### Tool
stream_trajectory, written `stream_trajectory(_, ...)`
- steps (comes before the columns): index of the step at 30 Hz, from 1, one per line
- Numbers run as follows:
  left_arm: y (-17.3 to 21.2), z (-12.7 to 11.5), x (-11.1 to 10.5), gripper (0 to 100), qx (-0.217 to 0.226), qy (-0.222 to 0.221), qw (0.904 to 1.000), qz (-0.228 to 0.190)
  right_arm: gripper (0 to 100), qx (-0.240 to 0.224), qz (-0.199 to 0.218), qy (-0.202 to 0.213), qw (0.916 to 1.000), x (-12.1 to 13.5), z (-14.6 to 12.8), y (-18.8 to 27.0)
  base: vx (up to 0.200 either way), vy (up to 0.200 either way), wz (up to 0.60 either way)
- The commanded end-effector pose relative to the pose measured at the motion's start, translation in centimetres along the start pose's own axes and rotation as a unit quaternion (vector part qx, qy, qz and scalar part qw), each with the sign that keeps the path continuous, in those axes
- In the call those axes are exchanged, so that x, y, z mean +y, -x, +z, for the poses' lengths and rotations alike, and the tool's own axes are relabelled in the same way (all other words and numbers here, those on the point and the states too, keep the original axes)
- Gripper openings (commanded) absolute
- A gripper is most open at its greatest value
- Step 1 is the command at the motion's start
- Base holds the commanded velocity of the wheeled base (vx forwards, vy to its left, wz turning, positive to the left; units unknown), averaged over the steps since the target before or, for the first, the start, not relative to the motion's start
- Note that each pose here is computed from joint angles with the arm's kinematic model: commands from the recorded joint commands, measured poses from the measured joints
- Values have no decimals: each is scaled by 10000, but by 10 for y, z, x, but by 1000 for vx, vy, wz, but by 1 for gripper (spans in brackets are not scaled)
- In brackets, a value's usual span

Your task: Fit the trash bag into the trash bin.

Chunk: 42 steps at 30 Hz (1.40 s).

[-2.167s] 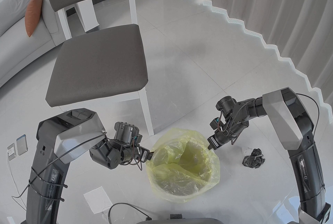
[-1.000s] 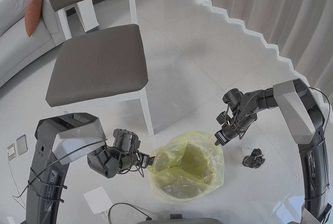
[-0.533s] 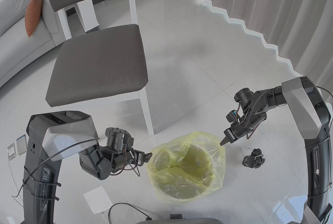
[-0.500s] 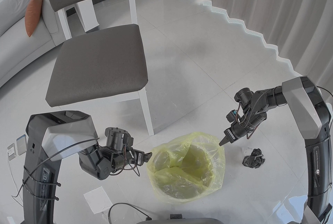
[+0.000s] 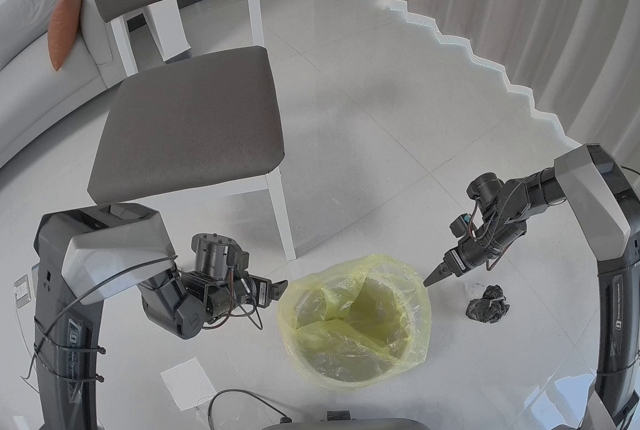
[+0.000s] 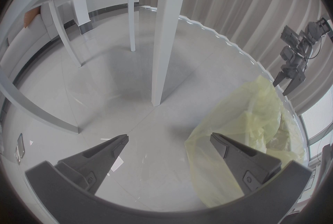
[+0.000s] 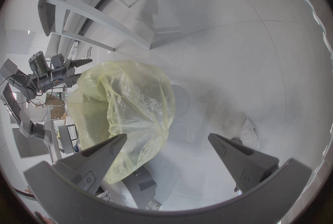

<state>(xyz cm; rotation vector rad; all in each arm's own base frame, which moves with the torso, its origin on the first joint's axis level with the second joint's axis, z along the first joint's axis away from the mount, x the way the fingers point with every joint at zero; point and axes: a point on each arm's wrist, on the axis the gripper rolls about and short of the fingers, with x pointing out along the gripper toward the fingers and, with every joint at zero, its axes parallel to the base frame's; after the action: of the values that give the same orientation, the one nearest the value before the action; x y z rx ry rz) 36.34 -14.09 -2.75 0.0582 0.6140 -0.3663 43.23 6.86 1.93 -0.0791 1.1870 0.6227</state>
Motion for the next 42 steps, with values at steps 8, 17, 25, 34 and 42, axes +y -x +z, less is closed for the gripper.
stream_trajectory(8,1,0,1,100,-348,450,9981,-217,100,-336,62,-97,9994,-6,-1,31,0,0,0)
stream_trajectory(17,20,-7,19,100,-560,723,9953,-308,100,-914,365,648,9930,58,-16,72,0,0,0)
stream_trajectory(25,29,14,14,100,-982,608,9931,-211,100,-1306,-63,2010,9708,147,-50,19,0,0,0)
stream_trajectory(34,53,31,17,100,-1280,619,9898,105,100,-1515,-691,3119,9354,184,-55,-10,0,0,0)
stream_trajectory(42,72,41,28,100,-1490,725,9855,363,100,-1202,-1691,3559,9112,180,-51,-40,0,0,0)
